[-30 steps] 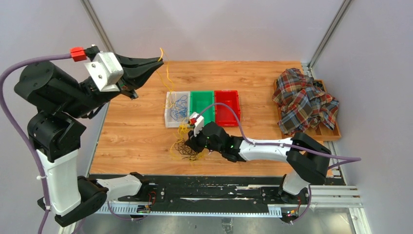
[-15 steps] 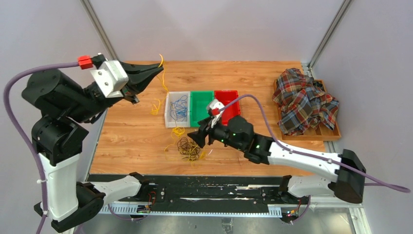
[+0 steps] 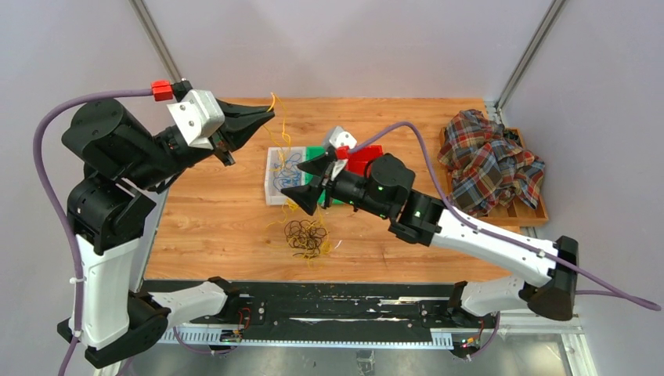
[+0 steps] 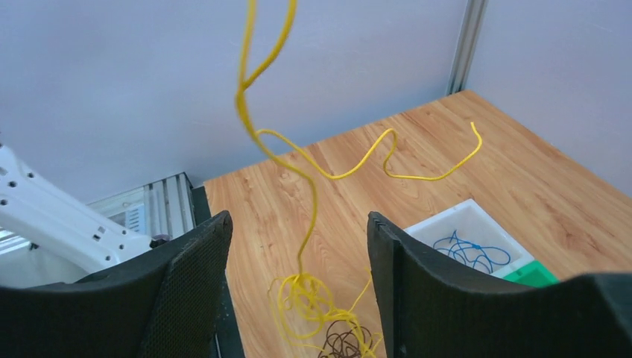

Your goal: Untangle the cables

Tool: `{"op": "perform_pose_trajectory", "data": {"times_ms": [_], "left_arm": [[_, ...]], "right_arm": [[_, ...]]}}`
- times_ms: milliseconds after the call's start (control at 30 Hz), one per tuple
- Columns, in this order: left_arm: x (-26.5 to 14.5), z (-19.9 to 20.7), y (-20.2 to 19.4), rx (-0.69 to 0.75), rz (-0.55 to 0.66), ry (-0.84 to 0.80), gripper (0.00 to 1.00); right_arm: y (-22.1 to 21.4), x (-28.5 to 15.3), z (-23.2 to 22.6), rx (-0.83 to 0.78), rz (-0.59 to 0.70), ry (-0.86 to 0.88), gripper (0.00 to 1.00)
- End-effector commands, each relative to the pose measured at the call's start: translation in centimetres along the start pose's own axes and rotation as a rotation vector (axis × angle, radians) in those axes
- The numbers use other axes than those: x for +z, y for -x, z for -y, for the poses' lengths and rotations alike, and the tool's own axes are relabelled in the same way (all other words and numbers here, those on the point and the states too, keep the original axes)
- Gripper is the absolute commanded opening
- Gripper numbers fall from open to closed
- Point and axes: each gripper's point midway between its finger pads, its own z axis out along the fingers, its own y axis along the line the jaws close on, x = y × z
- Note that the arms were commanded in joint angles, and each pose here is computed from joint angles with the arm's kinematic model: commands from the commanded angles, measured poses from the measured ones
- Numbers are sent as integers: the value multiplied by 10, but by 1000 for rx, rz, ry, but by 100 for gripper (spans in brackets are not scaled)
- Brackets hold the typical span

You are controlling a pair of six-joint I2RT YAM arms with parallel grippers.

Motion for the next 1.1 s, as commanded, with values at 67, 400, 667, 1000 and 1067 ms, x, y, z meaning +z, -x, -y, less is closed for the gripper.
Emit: {"op": "perform_pose_trajectory", "data": {"times_ms": [67, 400, 667, 1000, 1067], "left_arm": [[-5, 2, 23, -6, 63, -9, 0], [-7, 1, 38, 2, 98, -11, 0], [-7, -9, 59, 14, 145, 13, 0], [-21, -44, 97, 105, 257, 205, 0], [-27, -54, 107, 130, 292, 264, 0]], "right_arm": [[-25, 28, 14, -31, -84, -40, 59], [-77, 45, 19, 34, -128, -35, 31], [-154, 49, 36, 105, -207, -116, 23], [-238, 35, 46, 214, -314, -179, 18], [-250, 29, 46, 230, -328, -189, 18]]}}
